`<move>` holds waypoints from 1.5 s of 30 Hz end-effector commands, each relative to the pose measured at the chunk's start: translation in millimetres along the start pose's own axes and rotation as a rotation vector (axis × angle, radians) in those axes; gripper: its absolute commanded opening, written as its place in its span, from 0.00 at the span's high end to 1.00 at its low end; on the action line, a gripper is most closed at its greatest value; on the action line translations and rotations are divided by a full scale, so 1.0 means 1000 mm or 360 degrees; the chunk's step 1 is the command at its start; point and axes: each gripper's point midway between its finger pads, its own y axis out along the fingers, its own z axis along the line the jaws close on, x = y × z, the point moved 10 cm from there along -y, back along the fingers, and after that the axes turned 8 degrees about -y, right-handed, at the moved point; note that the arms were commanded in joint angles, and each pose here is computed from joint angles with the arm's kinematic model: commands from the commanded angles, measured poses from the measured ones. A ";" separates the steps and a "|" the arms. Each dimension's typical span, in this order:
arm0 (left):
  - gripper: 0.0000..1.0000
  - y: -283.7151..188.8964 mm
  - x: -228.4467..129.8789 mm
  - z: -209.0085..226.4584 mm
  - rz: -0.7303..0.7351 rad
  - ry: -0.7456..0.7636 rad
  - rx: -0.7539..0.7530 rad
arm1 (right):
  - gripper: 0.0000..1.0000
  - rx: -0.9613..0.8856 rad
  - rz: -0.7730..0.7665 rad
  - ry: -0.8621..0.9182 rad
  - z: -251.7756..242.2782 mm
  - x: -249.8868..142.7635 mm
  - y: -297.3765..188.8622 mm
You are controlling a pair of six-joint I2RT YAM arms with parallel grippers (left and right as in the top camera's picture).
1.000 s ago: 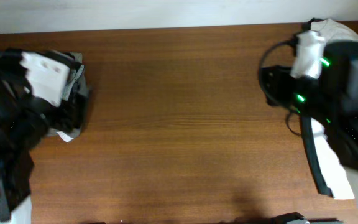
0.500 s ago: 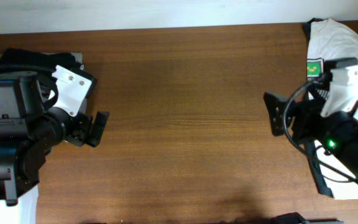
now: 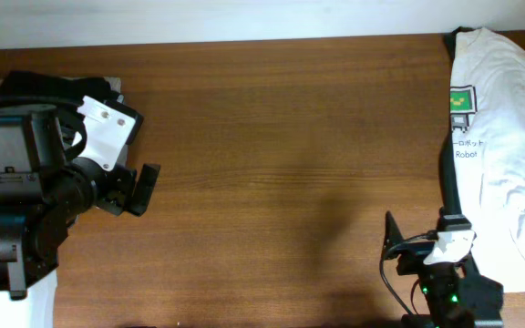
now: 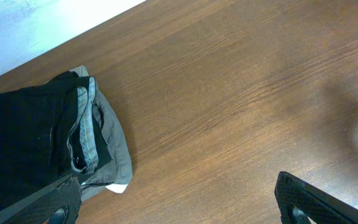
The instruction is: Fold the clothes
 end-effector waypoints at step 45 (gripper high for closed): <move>0.01 0.120 -0.194 -0.036 -0.1473 0.0119 0.0209 | 0.01 0.0048 0.0034 0.0000 0.004 -0.051 0.036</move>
